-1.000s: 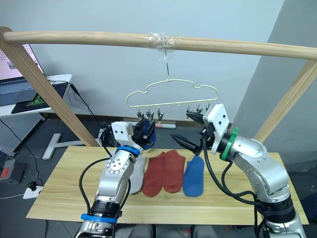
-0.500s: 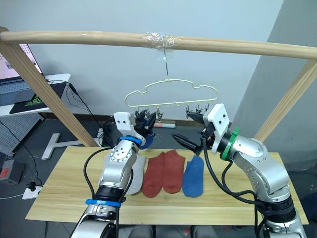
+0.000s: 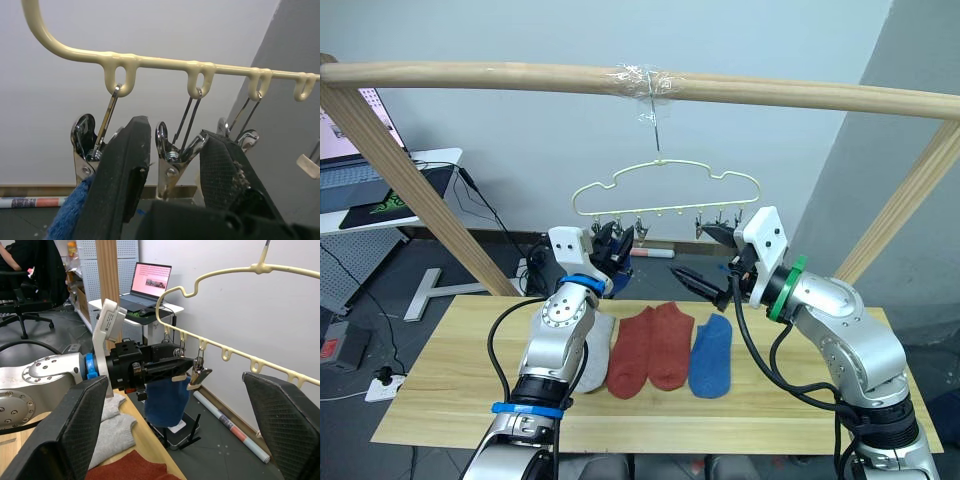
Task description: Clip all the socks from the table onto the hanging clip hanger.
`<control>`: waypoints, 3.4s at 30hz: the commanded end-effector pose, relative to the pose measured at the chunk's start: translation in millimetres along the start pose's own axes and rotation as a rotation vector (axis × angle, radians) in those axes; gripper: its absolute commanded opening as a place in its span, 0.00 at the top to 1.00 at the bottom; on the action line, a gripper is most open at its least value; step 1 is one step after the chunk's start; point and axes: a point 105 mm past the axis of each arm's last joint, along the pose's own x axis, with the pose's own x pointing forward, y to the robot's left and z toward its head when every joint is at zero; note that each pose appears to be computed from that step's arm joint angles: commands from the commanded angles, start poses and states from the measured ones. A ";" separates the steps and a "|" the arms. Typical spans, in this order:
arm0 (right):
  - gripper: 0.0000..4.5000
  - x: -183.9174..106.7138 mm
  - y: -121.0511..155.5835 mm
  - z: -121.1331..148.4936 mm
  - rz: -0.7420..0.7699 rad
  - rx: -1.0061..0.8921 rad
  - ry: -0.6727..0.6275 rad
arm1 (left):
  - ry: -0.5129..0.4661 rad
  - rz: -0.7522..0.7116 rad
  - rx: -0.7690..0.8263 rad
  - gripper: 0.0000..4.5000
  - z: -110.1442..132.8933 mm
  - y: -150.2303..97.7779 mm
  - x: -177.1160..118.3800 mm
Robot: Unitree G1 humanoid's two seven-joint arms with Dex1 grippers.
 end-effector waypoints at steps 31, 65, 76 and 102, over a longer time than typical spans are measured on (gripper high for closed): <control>0.00 1.0 -3.5 -195.5 -0.376 0.288 0.539 | -0.048 -0.007 0.020 1.00 14.3 6.3 -5.4; 0.99 -0.3 5.8 -157.6 -0.033 -0.468 0.388 | 0.161 -0.020 -0.482 1.00 -14.1 18.1 -8.7; 0.99 49.6 8.1 -87.1 -0.115 -0.786 0.080 | 0.227 -0.109 -1.043 1.00 1.6 6.9 -9.0; 0.99 68.6 16.3 -82.7 -0.099 -0.605 0.011 | 0.225 -0.227 -1.111 1.00 20.1 -9.1 -12.4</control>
